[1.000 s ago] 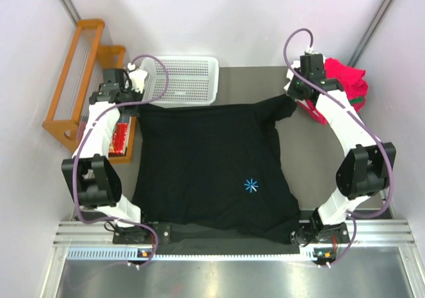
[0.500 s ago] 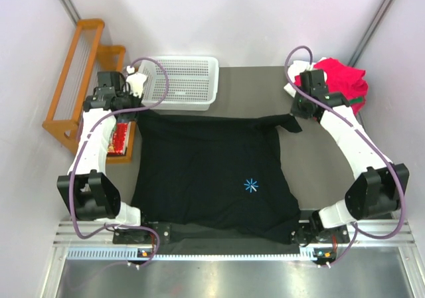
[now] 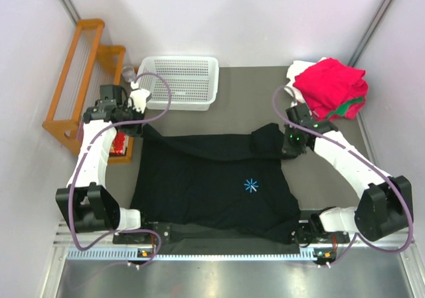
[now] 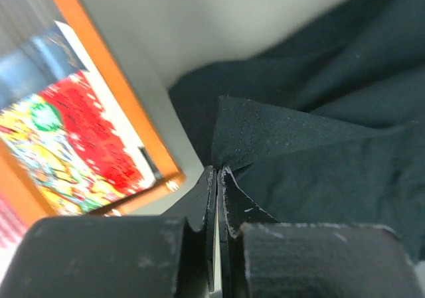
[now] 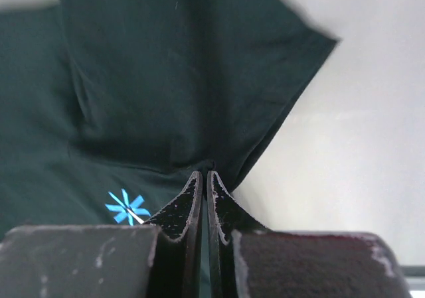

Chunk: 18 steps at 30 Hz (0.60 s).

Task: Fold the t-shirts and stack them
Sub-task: Fold the tshirt

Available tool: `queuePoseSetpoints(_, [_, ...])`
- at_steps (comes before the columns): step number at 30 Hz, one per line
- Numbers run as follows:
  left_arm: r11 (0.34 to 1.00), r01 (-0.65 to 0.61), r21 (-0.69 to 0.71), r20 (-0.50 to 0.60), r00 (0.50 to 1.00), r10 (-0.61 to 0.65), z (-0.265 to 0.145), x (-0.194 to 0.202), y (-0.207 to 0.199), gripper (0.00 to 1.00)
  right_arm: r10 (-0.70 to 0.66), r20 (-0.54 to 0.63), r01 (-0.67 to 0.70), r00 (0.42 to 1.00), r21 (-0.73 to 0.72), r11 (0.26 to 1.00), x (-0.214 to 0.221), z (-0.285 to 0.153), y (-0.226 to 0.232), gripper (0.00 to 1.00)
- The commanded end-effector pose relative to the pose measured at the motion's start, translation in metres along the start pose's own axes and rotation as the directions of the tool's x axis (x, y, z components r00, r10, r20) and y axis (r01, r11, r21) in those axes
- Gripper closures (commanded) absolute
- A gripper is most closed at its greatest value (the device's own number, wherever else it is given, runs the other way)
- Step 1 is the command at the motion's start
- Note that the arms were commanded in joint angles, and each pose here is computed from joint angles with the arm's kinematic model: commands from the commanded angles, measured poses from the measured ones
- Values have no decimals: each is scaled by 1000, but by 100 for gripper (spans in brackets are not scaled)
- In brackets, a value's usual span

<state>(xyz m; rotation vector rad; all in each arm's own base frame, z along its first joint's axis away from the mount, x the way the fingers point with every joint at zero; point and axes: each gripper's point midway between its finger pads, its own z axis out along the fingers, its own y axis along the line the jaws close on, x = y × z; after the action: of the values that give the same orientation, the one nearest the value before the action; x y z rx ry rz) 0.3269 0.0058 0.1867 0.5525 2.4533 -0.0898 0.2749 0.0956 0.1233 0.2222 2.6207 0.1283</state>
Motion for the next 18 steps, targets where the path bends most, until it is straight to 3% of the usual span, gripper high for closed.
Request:
queuePoseSetpoints(1, [999,30,45,-5,1000,-30,-6,19,-20,100,-12,-58,11,998,-21,1000,34,5,5,100])
queuePoseSetpoints(13, [996,82,32,-260,963,-70,54,125,-33,100,-12,-100,10,995,-20,1000,57,9,2,100])
queuePoseSetpoints(18, [998,65,3,-297,953,-61,72,140,-25,100,-20,-121,18,992,-13,1000,68,10,-3,100])
